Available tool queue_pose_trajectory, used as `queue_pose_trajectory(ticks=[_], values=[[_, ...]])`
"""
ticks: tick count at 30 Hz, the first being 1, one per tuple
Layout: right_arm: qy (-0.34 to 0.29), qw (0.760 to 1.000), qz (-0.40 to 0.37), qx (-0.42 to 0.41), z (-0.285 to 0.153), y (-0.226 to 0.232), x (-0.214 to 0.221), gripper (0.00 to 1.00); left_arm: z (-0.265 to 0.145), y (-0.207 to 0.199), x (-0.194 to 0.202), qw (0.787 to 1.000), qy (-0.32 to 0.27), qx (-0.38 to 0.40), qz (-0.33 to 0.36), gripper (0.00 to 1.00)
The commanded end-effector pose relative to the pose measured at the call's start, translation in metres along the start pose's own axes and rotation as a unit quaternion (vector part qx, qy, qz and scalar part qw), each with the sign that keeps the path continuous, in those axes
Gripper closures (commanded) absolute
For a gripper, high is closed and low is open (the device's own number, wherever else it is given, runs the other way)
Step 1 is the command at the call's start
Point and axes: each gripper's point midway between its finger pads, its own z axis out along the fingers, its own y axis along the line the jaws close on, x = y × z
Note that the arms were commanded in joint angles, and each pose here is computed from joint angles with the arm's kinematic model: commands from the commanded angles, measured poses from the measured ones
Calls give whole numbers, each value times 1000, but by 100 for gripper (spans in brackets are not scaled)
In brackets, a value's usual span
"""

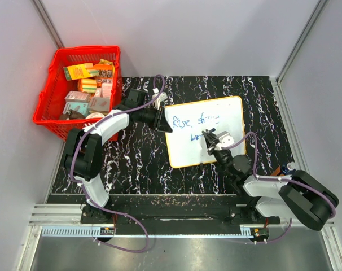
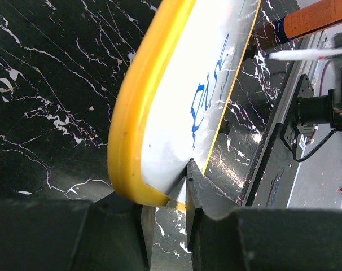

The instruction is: Write a sentence on the whiteboard

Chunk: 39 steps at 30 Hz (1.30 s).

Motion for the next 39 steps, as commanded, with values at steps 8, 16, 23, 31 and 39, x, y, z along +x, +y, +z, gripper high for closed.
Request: queue_pose_trajectory(ticks=[8, 16, 23, 31, 39], values=[[-106, 994, 32, 7, -3, -5, -51, 100, -6, 83, -11, 978, -10, -172, 120, 100], [-128, 989, 72, 19, -7, -11, -69, 100, -6, 83, -10, 978, -9, -171, 119, 100], [-98, 995, 0, 0, -10, -5, -45, 100, -9, 81, -14, 976, -16, -177, 127, 100], [-99, 994, -33, -25, -8, 4, -42, 100, -12, 76, -20, 976, -23, -171, 130, 100], [-96, 995, -36, -4, -9, -5, -41, 100, -21, 70, -47, 973, -52, -179, 134, 100]])
